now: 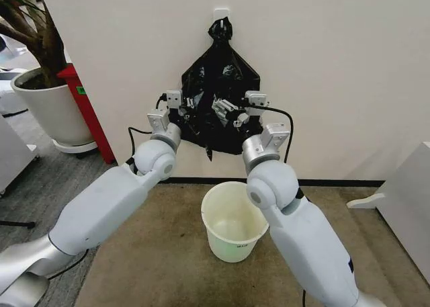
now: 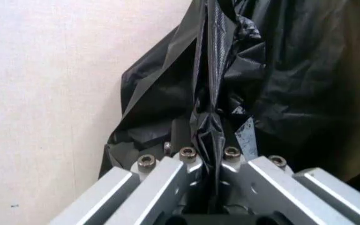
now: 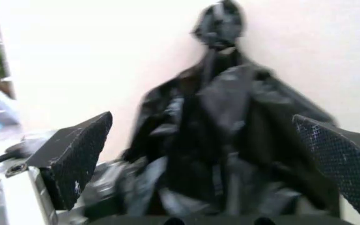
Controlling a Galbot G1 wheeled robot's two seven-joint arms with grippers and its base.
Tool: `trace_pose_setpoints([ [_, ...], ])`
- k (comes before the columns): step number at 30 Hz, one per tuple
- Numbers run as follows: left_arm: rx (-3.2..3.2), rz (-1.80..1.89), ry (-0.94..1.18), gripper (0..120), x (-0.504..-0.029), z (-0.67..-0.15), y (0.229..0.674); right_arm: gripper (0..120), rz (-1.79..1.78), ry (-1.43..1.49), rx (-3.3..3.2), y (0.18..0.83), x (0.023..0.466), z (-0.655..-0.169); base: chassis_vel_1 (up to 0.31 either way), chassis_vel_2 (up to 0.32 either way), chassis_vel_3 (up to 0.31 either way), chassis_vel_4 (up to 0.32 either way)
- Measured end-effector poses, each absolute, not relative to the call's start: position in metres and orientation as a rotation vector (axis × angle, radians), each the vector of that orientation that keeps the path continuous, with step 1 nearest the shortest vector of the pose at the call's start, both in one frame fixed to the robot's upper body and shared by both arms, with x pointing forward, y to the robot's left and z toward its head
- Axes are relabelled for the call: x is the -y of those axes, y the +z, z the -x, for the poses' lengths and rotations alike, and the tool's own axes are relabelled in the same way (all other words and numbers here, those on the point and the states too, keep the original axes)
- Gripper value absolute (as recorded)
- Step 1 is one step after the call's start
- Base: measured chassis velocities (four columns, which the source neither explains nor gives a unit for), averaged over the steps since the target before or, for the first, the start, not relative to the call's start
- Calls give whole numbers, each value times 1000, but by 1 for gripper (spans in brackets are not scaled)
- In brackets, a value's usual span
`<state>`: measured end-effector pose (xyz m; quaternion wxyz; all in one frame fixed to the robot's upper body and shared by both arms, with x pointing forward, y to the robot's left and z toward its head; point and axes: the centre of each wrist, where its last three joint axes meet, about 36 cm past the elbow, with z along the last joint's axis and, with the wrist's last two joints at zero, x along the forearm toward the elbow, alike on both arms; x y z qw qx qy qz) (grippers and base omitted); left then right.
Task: Place the garbage bag over the trash bin.
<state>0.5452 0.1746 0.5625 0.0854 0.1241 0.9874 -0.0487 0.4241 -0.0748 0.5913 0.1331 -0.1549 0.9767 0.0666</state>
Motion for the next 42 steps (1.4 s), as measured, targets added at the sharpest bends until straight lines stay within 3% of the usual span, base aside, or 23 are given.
trace_pose_setpoints([
  [22, -2942, -352, -152, 0, -181, -543, 559, 98, 395, 80, -2903, 552, 61, -477, 0, 0, 0, 0],
  [32, -2941, -359, -154, 0, -179, -544, 559, 60, 371, 99, -2887, 554, 66, -478, 0, 0, 0, 0],
  [34, -2941, -359, -153, 0, -179, -544, 559, 58, 371, 102, -2887, 554, 66, -477, 0, 0, 0, 0],
  [35, -2941, -359, -152, 0, -180, -543, 559, 47, 373, 112, -2888, 554, 66, -476, 0, 0, 0, 0],
  [38, -2940, -359, -151, 0, -180, -543, 559, 41, 372, 117, -2888, 553, 66, -475, 0, 0, 0, 0],
  [42, -2939, -360, -151, 0, -180, -543, 560, 22, 374, 137, -2889, 554, 66, -474, 0, 0, 0, 0],
])
